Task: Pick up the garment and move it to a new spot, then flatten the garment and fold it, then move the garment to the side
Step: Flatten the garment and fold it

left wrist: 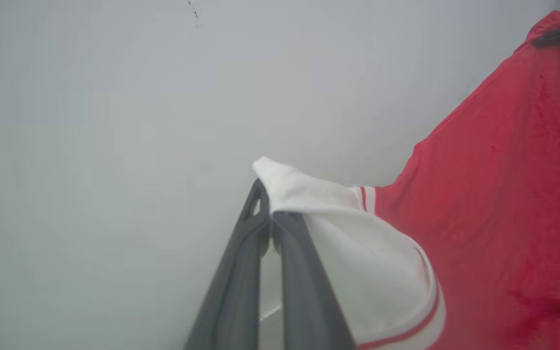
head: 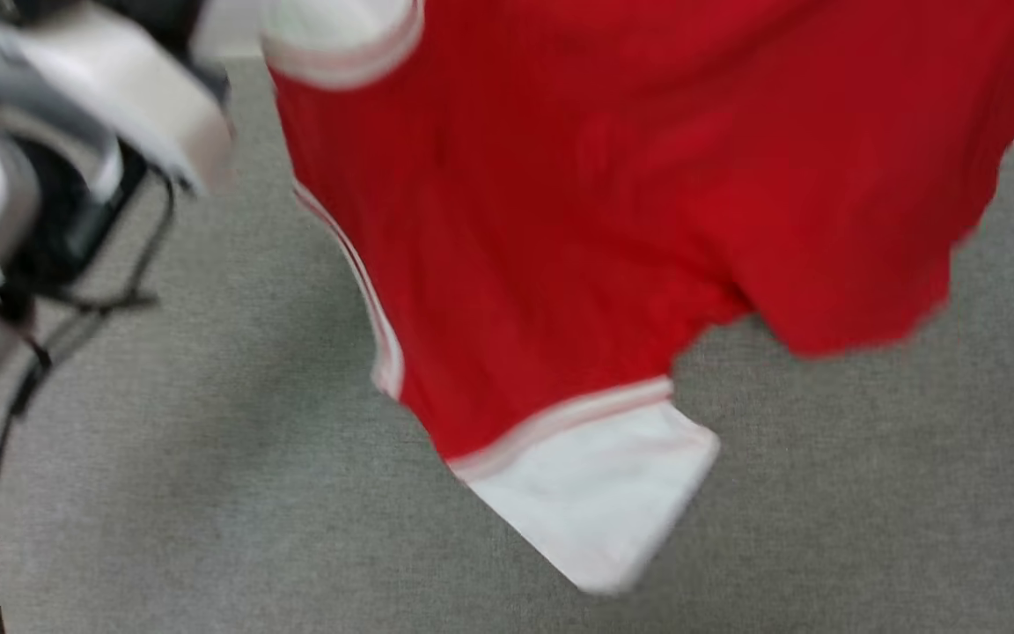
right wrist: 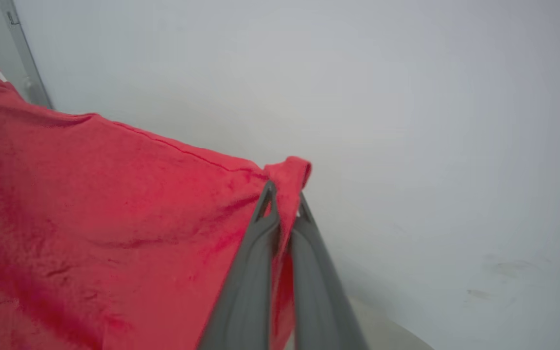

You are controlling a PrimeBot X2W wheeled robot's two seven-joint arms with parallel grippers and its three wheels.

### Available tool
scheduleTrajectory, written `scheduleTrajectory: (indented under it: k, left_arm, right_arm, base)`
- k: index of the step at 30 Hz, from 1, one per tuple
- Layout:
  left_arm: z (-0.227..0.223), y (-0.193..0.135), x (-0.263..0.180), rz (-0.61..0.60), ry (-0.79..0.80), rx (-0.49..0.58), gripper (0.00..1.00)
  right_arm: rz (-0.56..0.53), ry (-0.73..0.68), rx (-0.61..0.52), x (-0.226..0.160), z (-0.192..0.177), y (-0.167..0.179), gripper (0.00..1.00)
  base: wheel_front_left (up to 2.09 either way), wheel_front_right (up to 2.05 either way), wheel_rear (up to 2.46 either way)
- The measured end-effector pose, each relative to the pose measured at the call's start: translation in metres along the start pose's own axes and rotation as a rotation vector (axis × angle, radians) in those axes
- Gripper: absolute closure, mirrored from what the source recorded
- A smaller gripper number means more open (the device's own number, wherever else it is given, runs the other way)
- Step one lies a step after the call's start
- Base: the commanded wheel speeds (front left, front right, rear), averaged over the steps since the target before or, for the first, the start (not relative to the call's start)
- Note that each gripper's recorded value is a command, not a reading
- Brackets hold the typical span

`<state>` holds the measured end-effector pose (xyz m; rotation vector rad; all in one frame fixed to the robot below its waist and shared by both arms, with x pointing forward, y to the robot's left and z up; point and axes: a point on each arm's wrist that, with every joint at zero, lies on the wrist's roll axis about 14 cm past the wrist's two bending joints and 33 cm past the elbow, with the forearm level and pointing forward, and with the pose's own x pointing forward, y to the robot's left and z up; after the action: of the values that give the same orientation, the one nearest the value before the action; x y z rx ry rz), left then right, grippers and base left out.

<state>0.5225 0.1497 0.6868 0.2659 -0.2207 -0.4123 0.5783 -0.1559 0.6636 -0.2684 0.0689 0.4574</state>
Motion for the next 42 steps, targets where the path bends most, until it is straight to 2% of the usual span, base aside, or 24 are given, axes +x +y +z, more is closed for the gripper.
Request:
scheduleTrajectory:
  k: [9,15,22,27,31,37,42]
  left_arm:
    - [0.054,0.036,0.084,0.006,-0.113,0.149,1.0]
    - [0.08,0.064,0.124,0.048,-0.164,0.192,1.0]
    - [0.085,0.081,0.152,0.069,-0.175,0.211,1.0]
    - [0.05,0.088,0.158,0.075,-0.118,0.19,1.0]
    - [-0.002,0.084,0.155,0.06,-0.029,0.149,1.0]
    - [-0.08,0.052,0.132,-0.004,0.091,0.069,1.0]
    - [-0.138,0.011,0.091,-0.063,0.184,-0.016,1.0]
  right_arm:
    - [-0.141,-0.13,-0.096,0.049,0.059,-0.046,1.0]
    - [-0.227,-0.182,-0.16,0.072,0.089,-0.072,1.0]
    - [-0.257,-0.218,-0.159,0.096,0.098,-0.082,1.0]
    - [-0.238,-0.162,-0.164,0.117,0.065,-0.076,1.0]
    - [-0.186,-0.087,-0.129,0.129,0.017,-0.059,1.0]
    - [-0.101,0.024,-0.054,0.127,-0.058,-0.022,1.0]
    - [-0.025,0.109,0.016,0.105,-0.116,0.017,1.0]
  base:
    - [0.0,0.0,0.0]
    - [0.0,0.0,0.0]
    - [0.0,0.0,0.0]
    - [0.0,0.0,0.0]
    - [0.0,0.0,0.0]
    - [0.0,0.0,0.0]
    - [0.0,0.0,0.0]
